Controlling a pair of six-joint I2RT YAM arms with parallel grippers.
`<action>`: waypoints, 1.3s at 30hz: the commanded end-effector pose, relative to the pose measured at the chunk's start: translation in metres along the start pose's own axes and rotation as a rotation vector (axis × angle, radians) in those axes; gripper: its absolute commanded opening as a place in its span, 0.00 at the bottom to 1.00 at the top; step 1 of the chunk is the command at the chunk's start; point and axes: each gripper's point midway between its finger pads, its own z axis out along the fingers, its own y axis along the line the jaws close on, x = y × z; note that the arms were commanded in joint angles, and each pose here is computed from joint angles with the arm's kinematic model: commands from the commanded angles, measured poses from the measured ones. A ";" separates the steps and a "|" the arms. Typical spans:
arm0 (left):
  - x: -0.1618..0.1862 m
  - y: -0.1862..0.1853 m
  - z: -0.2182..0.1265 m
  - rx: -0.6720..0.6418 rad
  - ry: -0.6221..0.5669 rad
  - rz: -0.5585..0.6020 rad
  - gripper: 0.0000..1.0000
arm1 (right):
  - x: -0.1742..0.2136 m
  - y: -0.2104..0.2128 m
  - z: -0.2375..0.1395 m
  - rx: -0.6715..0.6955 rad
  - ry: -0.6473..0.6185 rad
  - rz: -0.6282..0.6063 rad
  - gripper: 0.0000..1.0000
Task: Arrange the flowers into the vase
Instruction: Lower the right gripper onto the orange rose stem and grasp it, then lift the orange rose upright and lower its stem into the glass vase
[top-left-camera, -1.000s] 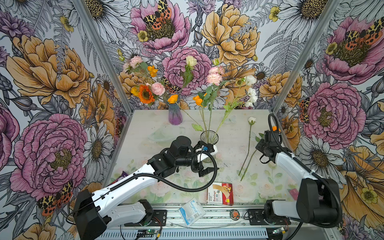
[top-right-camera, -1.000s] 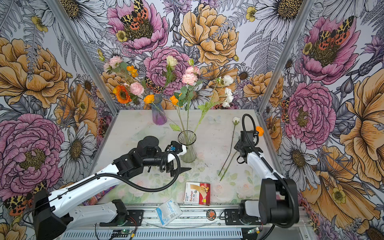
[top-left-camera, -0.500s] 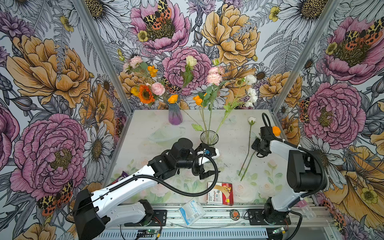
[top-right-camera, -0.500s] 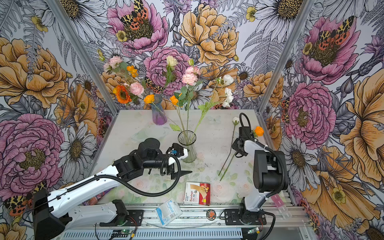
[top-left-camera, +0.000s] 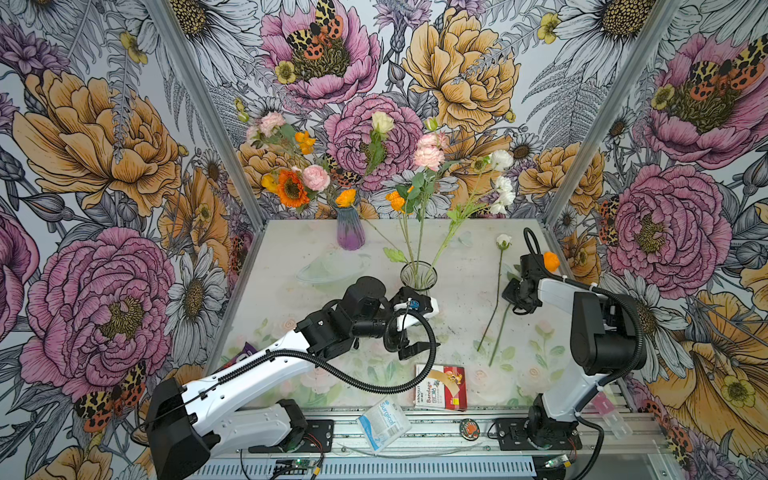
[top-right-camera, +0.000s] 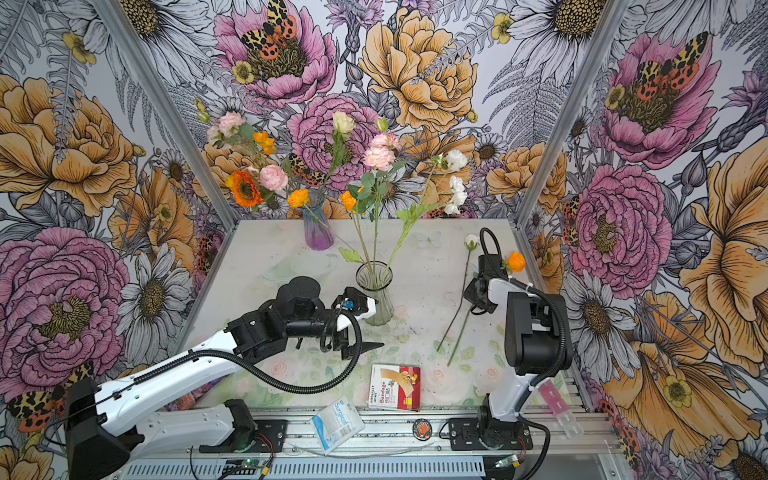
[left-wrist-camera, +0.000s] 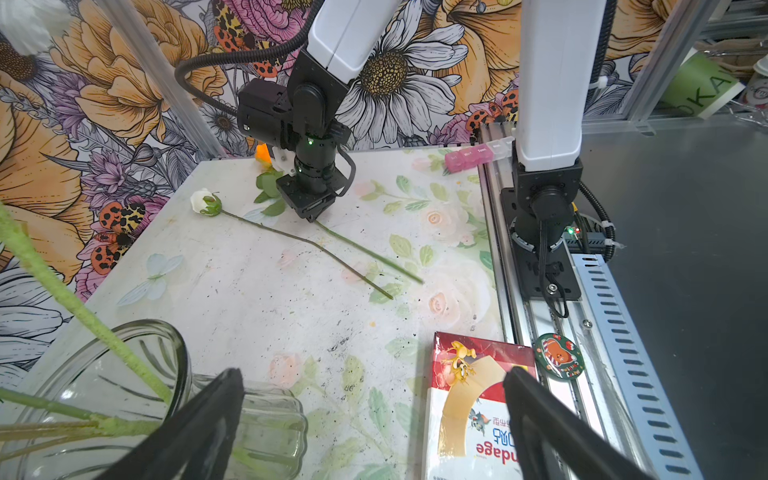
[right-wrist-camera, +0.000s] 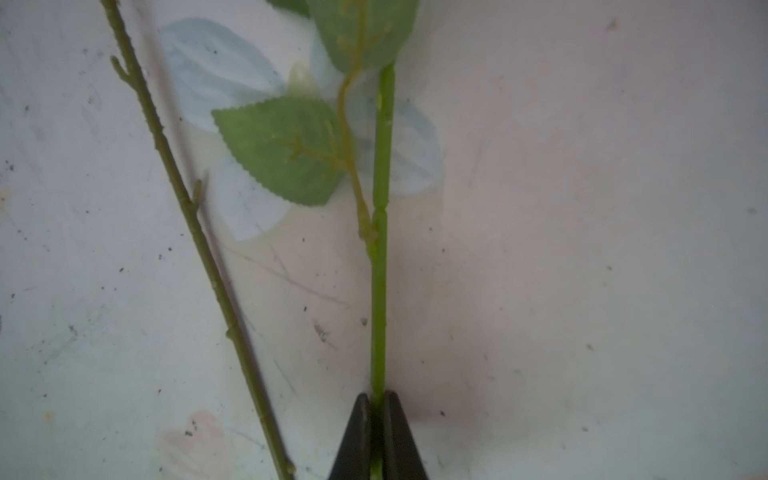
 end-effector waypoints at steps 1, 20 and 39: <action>-0.013 0.001 -0.007 -0.017 -0.025 0.029 0.99 | -0.003 0.001 -0.003 -0.009 -0.004 0.001 0.04; -0.024 0.026 -0.046 -0.105 -0.080 0.045 0.99 | -0.066 0.058 -0.289 -0.257 -0.817 -0.140 0.00; -0.029 0.059 -0.087 -0.234 -0.130 0.028 0.99 | 0.043 0.256 -0.509 -1.177 -1.340 -0.727 0.00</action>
